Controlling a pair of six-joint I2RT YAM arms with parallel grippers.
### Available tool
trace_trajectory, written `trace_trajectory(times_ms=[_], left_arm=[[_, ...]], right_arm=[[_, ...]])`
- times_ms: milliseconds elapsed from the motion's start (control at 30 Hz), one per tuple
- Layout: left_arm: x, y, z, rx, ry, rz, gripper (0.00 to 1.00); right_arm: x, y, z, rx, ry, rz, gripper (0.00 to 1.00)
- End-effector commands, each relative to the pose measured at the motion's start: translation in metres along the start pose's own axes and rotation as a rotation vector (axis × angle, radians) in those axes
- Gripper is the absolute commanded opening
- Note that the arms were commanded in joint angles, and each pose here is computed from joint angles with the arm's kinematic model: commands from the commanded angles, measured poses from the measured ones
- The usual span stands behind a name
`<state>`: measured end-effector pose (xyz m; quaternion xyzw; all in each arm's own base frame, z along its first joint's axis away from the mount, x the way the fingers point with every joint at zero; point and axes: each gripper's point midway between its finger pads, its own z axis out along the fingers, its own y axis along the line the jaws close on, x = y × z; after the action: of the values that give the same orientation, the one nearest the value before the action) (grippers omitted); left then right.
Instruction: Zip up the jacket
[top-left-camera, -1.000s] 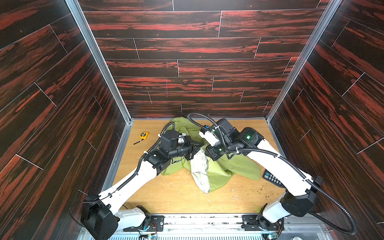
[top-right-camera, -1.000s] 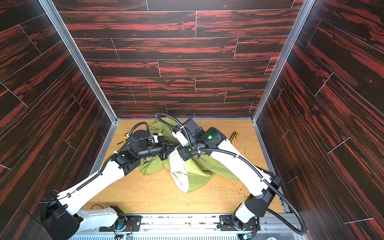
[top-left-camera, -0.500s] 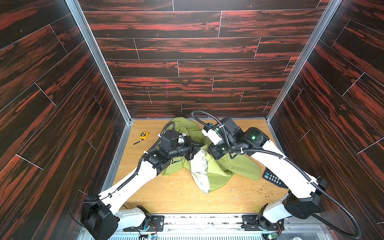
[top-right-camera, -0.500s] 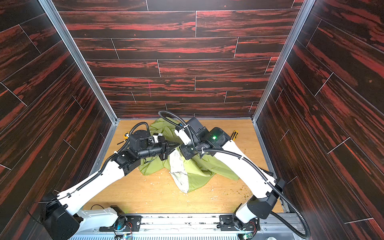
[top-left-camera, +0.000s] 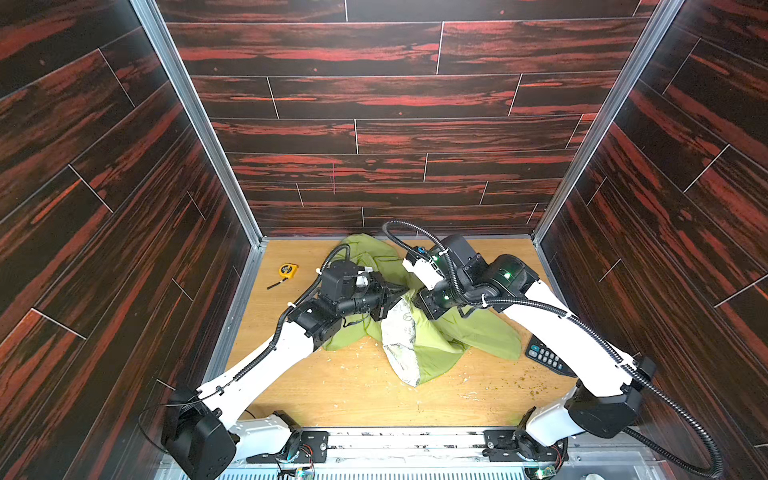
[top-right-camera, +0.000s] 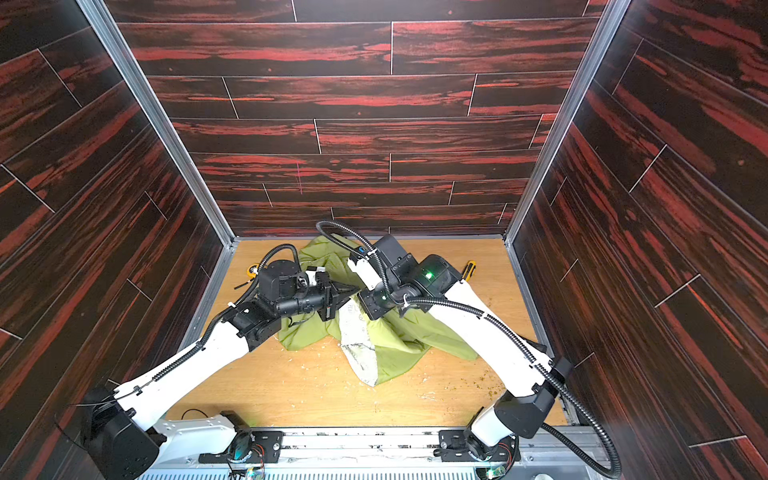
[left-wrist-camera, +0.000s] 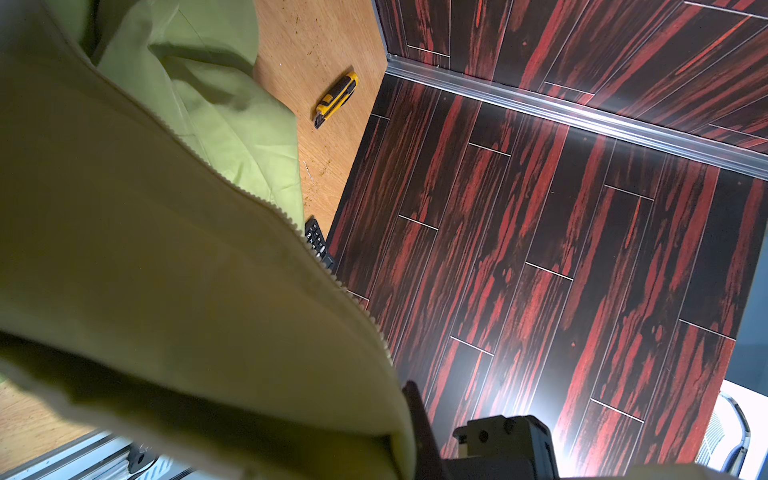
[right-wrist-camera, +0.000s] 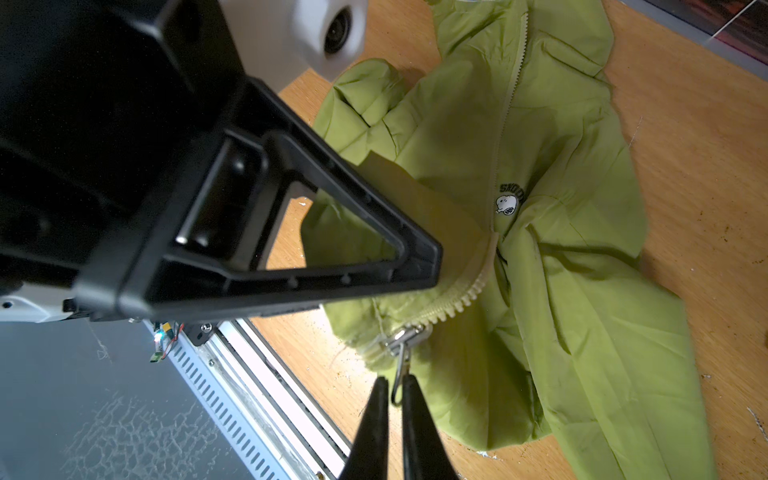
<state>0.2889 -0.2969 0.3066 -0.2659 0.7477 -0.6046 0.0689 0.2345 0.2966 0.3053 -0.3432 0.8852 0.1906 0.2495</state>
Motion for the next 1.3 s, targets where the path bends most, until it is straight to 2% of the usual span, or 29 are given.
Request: trace_trajectory(times_ms=[0,600,833,1000,1167,1200,1267], left_arm=[[0.007,-0.018,-0.007,0.052,0.018,0.032,0.0],[0.009,-0.021,-0.007,0.063,0.029,0.038,0.0],[0.01,-0.021,-0.007,0.064,0.033,0.038,0.0],[0.009,-0.02,-0.007,0.067,0.029,0.034,0.0],[0.005,-0.018,-0.007,0.082,0.011,0.03,0.0],[0.004,-0.017,-0.007,0.081,0.005,0.028,0.01],[0.002,-0.017,-0.007,0.082,-0.01,0.036,0.09]], right_arm=[[0.0,0.0,-0.001,-0.006,-0.006,0.002,0.14],[0.004,-0.007,0.018,0.006,0.029,0.014,0.14],[0.0,-0.005,0.015,-0.007,0.009,0.019,0.1],[-0.001,0.002,0.014,-0.046,0.006,0.014,0.0],[0.0,0.002,0.014,-0.047,0.008,0.014,0.0],[0.0,0.001,0.013,-0.043,0.004,0.015,0.0],[0.0,0.0,0.012,-0.036,-0.006,0.017,0.0]])
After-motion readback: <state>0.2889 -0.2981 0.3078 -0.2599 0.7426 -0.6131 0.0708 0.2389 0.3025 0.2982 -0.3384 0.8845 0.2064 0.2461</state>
